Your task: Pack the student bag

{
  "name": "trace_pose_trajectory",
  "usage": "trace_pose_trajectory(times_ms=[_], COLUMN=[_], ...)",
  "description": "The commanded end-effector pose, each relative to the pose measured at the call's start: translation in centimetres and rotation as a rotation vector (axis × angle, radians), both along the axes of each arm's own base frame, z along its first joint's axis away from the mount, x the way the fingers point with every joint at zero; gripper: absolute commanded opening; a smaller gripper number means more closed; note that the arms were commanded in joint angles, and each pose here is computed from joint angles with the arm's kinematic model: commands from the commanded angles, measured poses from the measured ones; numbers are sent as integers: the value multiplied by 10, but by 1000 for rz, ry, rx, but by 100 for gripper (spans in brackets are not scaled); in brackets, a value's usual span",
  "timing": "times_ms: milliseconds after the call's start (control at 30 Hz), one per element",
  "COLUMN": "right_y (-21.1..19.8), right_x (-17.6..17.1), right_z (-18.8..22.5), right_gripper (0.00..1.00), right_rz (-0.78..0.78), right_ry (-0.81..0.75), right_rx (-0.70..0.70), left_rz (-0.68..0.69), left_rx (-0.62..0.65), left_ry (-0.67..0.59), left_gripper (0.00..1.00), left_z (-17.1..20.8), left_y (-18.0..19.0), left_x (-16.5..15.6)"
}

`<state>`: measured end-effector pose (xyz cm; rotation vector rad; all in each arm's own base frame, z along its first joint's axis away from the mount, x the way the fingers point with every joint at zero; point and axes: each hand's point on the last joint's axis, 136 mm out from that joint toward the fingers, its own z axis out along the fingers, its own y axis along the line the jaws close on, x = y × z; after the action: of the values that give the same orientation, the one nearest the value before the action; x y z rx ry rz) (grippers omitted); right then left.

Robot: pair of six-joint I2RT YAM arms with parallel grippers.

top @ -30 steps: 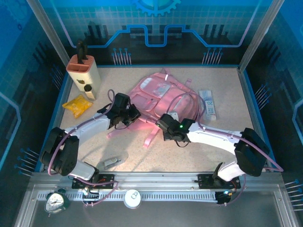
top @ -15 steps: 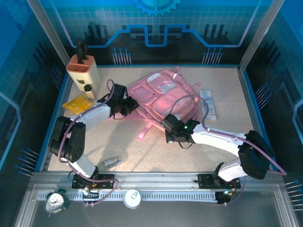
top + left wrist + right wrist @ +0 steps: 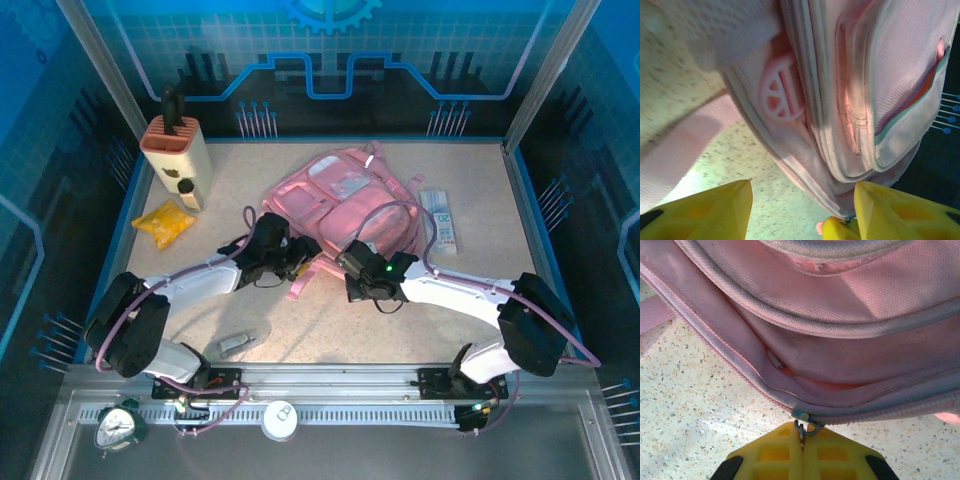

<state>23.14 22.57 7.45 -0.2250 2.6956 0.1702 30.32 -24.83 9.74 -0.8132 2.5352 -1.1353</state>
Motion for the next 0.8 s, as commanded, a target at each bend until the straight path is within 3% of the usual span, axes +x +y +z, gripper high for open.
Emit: trace_pose_trajectory(times_ms=[0, 167, 267, 467, 633, 767], right_y=[9, 7, 4, -18, -55, -74], right_x=[0, 0, 1, -2, -3, 4], right_z=[2, 2, 3, 2, 0, -3], right_gripper=[0, 0, 0, 0, 0, 0], right_rz=[17, 11, 7, -6, -52, -78], right_ry=[7, 1, -4, -2, 1, 5], right_rx=[25, 22, 14, -53, -79, -71], left_rz=[71, 79, 74, 110, 78, 24], left_rx=[-74, -96, -44, 65, 156, 148], left_ry=[16, 72, 68, 43, -6, -40], left_gripper=[56, 47, 42, 0, 0, 0], left_z=[2, -18, -22, -30, -19, -4], left_y=[-20, -43, -42, -9, 32, 46], left_x=[12, 8, 11, 23, 40, 59])
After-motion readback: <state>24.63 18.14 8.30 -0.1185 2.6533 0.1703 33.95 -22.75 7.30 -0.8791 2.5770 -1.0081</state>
